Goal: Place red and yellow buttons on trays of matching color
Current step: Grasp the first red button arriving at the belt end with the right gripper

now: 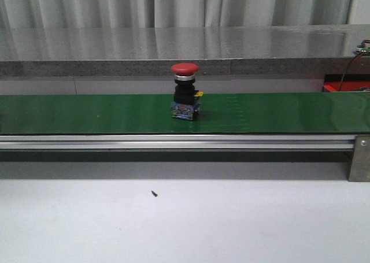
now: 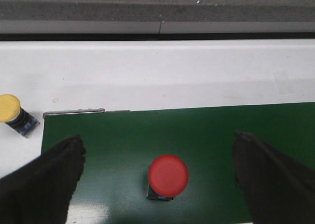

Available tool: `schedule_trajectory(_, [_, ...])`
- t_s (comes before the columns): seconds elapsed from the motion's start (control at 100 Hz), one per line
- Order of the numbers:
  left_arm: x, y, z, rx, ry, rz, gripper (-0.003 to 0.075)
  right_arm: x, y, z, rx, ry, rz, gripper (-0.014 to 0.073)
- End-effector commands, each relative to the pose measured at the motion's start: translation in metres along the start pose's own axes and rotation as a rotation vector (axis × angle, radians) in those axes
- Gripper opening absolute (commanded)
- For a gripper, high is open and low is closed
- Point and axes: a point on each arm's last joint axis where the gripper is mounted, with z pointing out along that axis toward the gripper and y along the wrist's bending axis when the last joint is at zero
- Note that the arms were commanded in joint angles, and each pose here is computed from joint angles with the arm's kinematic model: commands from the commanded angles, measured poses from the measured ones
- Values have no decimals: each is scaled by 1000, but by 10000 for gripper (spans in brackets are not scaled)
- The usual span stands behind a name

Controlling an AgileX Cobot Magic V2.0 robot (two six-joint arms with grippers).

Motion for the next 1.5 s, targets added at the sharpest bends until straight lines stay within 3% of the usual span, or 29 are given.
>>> schedule_trajectory(0.0, [-3, -17, -34, -4, -162, 21, 600, -12, -1, -5, 15, -88, -6, -69])
schedule_trajectory(0.07, [10, -22, -46, -18, -194, 16, 586, -12, -1, -5, 15, -89, -6, -69])
schedule_trajectory(0.18, [33, -31, -59, -33, -211, 41, 498, -12, -1, -5, 16, -93, -6, -69])
schedule_trajectory(0.52, [99, -53, -69, -2, -229, 24, -22, -12, -1, -5, 14, -89, -6, -38])
schedule_trajectory(0.6, [107, -58, -70, 2, -257, 38, -20, -12, -1, -5, 14, -88, -6, 58])
schedule_trajectory(0.79, [118, -65, -76, -4, -333, 61, -20, -12, -1, -5, 10, -98, 0, 475])
schedule_trajectory(0.86, [118, -65, -76, -4, -334, 61, -19, -14, 0, -6, 5, -118, 9, 563])
schedule_trajectory(0.98, [118, -65, -76, -4, -334, 61, -20, -24, 1, -6, -16, -123, 30, 572])
schedule_trajectory(1.13, [118, -65, -76, -3, -334, 60, -20, -46, 0, 5, -47, -16, 35, 572])
schedule_trajectory(1.32, [118, -65, -76, -3, -334, 60, -20, -75, -2, 40, -109, 144, 71, 572])
schedule_trajectory(1.49, [118, -65, -76, 3, -337, 50, -19, -94, 7, 75, -156, 214, 31, 572])
